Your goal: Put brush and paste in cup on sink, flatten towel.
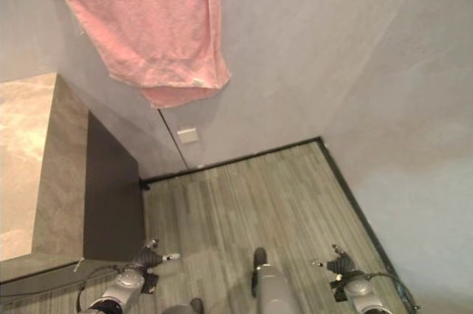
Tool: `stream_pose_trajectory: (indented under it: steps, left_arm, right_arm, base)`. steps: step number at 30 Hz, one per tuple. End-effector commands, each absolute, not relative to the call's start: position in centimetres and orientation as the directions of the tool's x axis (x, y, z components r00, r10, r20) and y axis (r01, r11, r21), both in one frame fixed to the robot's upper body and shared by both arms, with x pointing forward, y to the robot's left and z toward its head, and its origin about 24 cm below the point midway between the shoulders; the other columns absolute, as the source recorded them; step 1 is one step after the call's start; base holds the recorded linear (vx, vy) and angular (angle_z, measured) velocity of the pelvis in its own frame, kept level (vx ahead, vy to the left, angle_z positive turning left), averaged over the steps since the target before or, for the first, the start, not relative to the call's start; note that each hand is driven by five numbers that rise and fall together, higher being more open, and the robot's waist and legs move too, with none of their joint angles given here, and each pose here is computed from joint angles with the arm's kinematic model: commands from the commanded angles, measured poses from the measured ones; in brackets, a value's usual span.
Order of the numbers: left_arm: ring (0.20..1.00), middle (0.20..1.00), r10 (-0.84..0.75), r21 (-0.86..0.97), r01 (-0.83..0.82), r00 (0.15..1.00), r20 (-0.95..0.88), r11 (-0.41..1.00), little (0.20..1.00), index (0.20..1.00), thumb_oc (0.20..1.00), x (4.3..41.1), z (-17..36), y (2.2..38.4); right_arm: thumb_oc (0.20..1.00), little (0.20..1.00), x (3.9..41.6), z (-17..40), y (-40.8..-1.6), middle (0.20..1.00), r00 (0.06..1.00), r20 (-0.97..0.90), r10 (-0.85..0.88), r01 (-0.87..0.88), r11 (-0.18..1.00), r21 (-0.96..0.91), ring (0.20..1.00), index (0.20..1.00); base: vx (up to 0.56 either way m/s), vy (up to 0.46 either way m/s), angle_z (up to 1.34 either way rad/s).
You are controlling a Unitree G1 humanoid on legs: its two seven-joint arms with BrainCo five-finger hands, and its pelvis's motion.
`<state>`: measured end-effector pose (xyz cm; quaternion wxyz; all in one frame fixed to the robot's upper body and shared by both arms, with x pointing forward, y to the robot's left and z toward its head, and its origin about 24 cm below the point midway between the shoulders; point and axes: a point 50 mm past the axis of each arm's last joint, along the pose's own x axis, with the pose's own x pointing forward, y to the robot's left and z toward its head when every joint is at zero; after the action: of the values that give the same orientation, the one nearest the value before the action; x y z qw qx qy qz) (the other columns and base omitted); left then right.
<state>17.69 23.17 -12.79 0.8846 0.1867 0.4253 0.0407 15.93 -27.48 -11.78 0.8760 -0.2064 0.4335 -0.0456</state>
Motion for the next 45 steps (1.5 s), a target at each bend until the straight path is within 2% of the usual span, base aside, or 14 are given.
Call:
stream_pose_trajectory:
  steps: [1, 14, 17, 18, 20, 21, 26, 28, 30, 34, 37, 40, 42, 45]
  left_arm:
    - [1.0, 1.0, 0.246, 0.429, 0.108, 0.684, -0.687, 0.897, 1.0, 1.0, 1.0, 17.7, -11.8, 25.0]
    - [1.0, 1.0, 0.219, 0.418, 0.107, 0.721, -0.658, 0.902, 1.0, 1.0, 1.0, 19.5, -11.1, 24.1]
    - [1.0, 1.0, 0.201, 0.407, 0.117, 0.728, -0.656, 0.906, 1.0, 1.0, 1.0, 20.0, -11.0, 23.5]
    - [1.0, 1.0, 0.175, 0.393, 0.131, 0.739, -0.651, 0.91, 1.0, 1.0, 1.0, 20.6, -10.9, 22.8]
    - [1.0, 1.0, 0.144, 0.378, 0.138, 0.765, -0.628, 0.916, 1.0, 1.0, 1.0, 21.7, -10.4, 21.8]
    - [1.0, 1.0, 0.143, 0.377, 0.139, 0.765, -0.628, 0.916, 1.0, 1.0, 1.0, 21.8, -10.3, 21.8]
    - [1.0, 1.0, 0.042, 0.319, 0.17, 0.825, -0.563, 0.932, 1.0, 1.0, 1.0, 24.4, -8.7, 19.1]
    - [1.0, 1.0, 0.035, 0.323, 0.175, 0.833, -0.552, 0.93, 1.0, 1.0, 1.0, 24.8, -8.4, 18.8]
    - [1.0, 1.0, 0.006, 0.333, 0.201, 0.848, -0.529, 0.921, 1.0, 1.0, 1.0, 25.1, -8.0, 18.2]
    - [1.0, 1.0, -0.006, 0.308, 0.201, 0.847, -0.532, 0.93, 1.0, 1.0, 1.0, 24.1, -8.1, 18.9]
    - [1.0, 1.0, -0.04, 0.322, 0.241, 0.851, -0.523, 0.915, 1.0, 1.0, 1.0, 24.1, -7.8, 18.8]
    - [1.0, 1.0, -0.066, 0.334, 0.251, 0.876, -0.478, 0.909, 1.0, 1.0, 1.0, 24.8, -6.7, 18.7]
    - [1.0, 1.0, -0.075, 0.345, 0.254, 0.886, -0.458, 0.904, 1.0, 1.0, 1.0, 25.1, -6.2, 18.9]
    - [1.0, 1.0, -0.053, 0.358, 0.236, 0.89, -0.454, 0.903, 1.0, 1.0, 1.0, 25.1, -6.1, 19.5]
  right_arm:
    - [1.0, 1.0, 15.9, -11.5, -27.2, 1.0, 0.654, -0.719, -0.234, -0.144, 0.895, -0.422, 1.0, 1.0]
    - [1.0, 1.0, 14.6, -12.0, -28.7, 1.0, 0.596, -0.75, -0.288, -0.209, 0.845, -0.491, 1.0, 1.0]
    - [1.0, 1.0, 13.1, -12.5, -29.4, 1.0, 0.538, -0.781, -0.318, -0.268, 0.814, -0.516, 1.0, 1.0]
    - [1.0, 1.0, 11.5, -12.9, -30.3, 1.0, 0.479, -0.801, -0.358, -0.271, 0.808, -0.523, 1.0, 1.0]
    - [1.0, 1.0, 9.4, -13.1, -31.6, 1.0, 0.392, -0.818, -0.422, -0.205, 0.826, -0.525, 1.0, 1.0]
    - [1.0, 1.0, 9.4, -13.1, -31.6, 1.0, 0.392, -0.817, -0.422, -0.205, 0.826, -0.525, 1.0, 1.0]
    - [1.0, 1.0, 4.1, -12.9, -34.3, 1.0, 0.176, -0.823, -0.539, -0.178, 0.805, -0.566, 1.0, 1.0]
    - [1.0, 1.0, 3.6, -12.6, -35.0, 1.0, 0.148, -0.809, -0.568, -0.136, 0.799, -0.586, 1.0, 1.0]
    - [1.0, 1.0, 4.0, -12.3, -35.3, 1.0, 0.163, -0.798, -0.58, -0.09, 0.797, -0.597, 1.0, 1.0]
    - [1.0, 1.0, 6.7, -12.3, -34.6, 1.0, 0.269, -0.802, -0.533, -0.071, 0.82, -0.568, 1.0, 1.0]
    - [1.0, 1.0, 7.3, -12.7, -33.6, 1.0, 0.279, -0.809, -0.517, -0.011, 0.841, -0.541, 1.0, 1.0]
    - [1.0, 1.0, 8.0, -13.3, -32.2, 1.0, 0.295, -0.834, -0.466, -0.113, 0.85, -0.515, 1.0, 1.0]
    - [1.0, 1.0, 9.0, -13.8, -30.7, 1.0, 0.33, -0.852, -0.407, -0.291, 0.815, -0.502, 1.0, 1.0]
    - [1.0, 1.0, 9.9, -13.9, -29.9, 1.0, 0.36, -0.852, -0.381, -0.324, 0.805, -0.497, 1.0, 1.0]
  base:
    - [-0.01, -0.028, -0.06]
    - [0.06, -0.079, 0.02]
    - [0.12, -0.175, 0.09]
    - [0.1, -0.16, 0.16]
    - [0.08, -0.158, 0.31]
    - [0.05, -0.088, 0.43]
    - [0.06, -0.046, 0.37]
    - [0.17, 0.159, 1.06]
    - [0.38, 0.358, 0.37]
    - [0.3, 0.322, -0.71]
    - [0.25, 0.345, -0.95]
    - [0.15, 0.351, -0.13]
    - [0.13, 0.292, -0.28]
    - [0.07, 0.194, -0.14]
